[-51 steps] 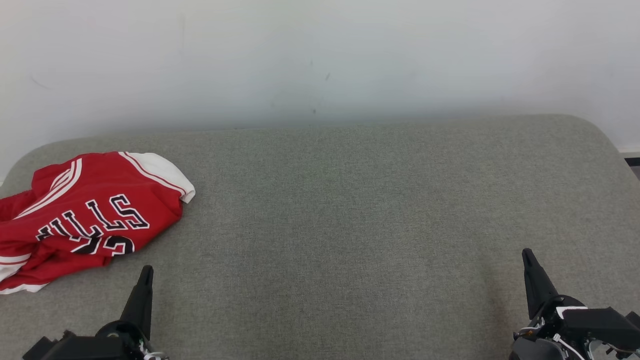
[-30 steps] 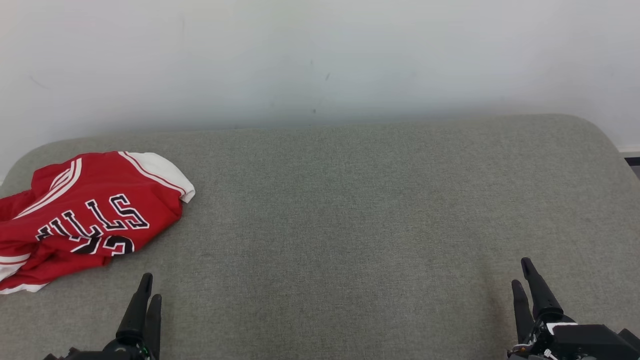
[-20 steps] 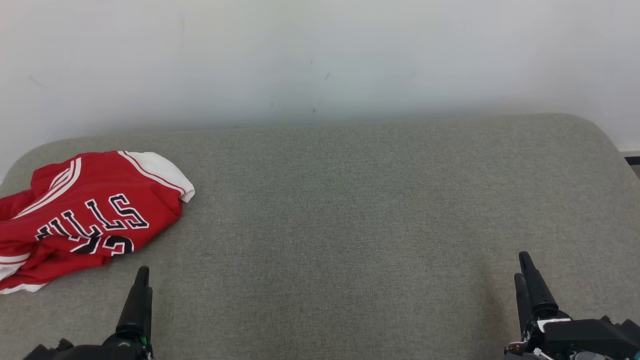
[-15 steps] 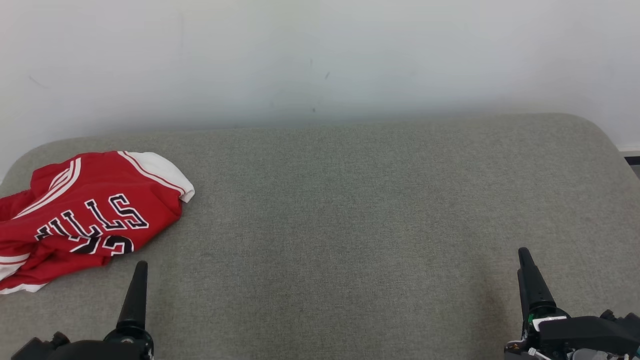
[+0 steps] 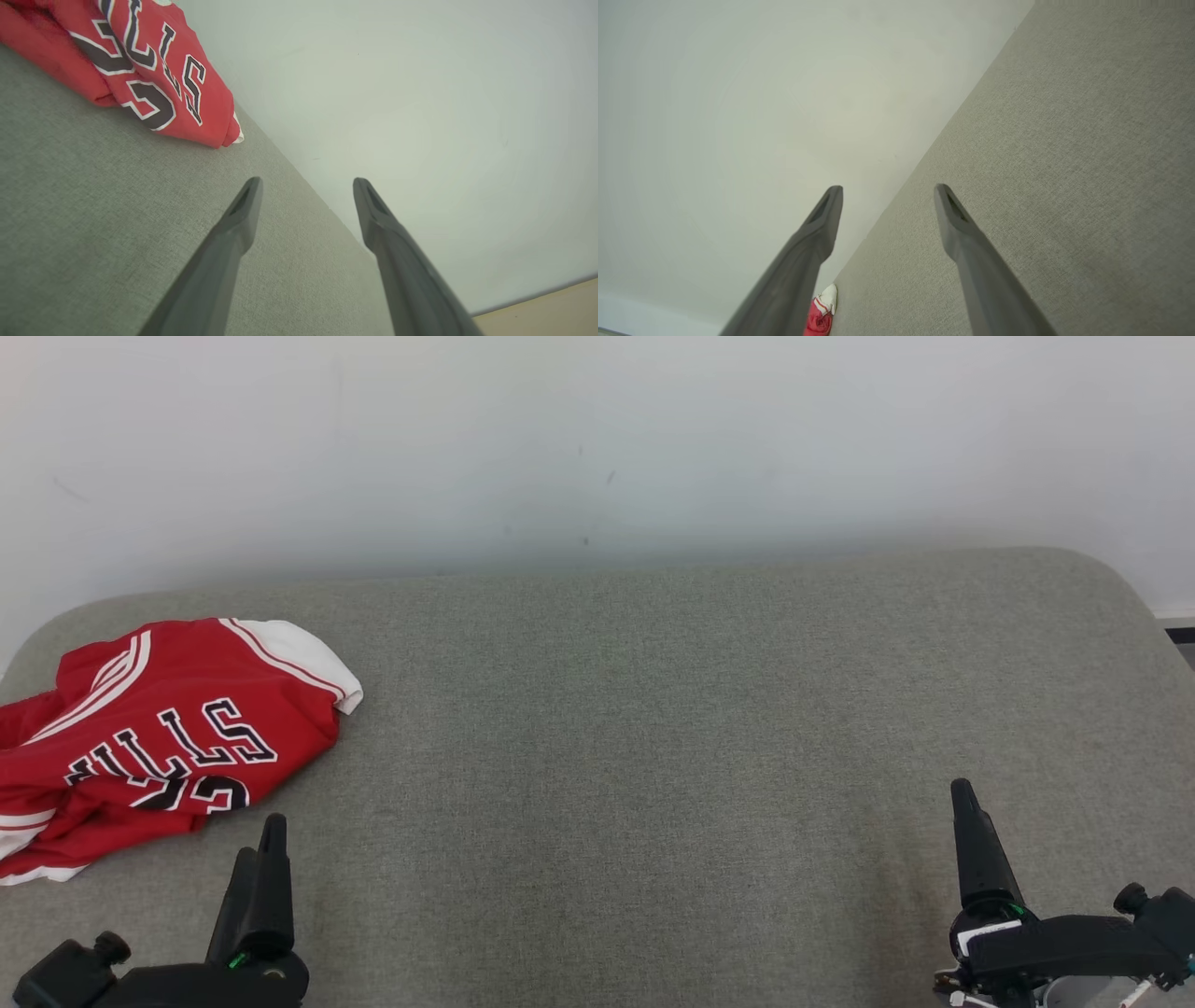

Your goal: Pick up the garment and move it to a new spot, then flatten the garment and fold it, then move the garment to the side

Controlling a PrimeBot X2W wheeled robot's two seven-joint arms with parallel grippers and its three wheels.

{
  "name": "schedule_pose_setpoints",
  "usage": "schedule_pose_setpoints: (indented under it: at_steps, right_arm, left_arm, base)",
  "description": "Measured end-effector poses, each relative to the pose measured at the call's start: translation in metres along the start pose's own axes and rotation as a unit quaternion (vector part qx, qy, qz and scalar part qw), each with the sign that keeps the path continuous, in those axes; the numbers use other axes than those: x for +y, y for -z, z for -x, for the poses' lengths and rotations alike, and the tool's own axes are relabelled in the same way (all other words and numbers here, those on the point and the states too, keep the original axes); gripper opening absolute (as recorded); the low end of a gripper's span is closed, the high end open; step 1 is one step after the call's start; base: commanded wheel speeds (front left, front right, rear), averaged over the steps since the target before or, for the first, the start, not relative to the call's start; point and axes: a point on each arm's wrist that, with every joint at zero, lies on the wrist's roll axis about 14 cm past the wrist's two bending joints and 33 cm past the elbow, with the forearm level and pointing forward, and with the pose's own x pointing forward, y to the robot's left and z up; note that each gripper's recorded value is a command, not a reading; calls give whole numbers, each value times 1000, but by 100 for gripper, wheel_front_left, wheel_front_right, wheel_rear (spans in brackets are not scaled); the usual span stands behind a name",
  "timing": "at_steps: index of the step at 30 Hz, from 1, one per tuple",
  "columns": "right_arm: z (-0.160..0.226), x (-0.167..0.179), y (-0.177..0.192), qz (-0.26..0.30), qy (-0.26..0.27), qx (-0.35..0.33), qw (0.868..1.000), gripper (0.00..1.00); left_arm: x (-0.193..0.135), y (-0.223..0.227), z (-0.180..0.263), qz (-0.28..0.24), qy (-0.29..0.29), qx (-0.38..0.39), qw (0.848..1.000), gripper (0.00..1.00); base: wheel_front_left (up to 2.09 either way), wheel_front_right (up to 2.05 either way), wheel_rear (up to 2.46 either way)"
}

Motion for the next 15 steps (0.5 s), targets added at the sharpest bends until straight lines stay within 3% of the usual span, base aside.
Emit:
schedule_pose_setpoints:
  at_steps: [9,15]
  right_arm:
    - [0,10,3,82,-18,-1,996,100]
    - [0,14,5,125,-27,0,992,100]
  left_arm:
    - [-1,-1,2,-116,0,-1,993,100]
    - [-3,-3,2,-156,1,-6,988,100]
  base:
    - [0,0,0]
    - [0,0,0]
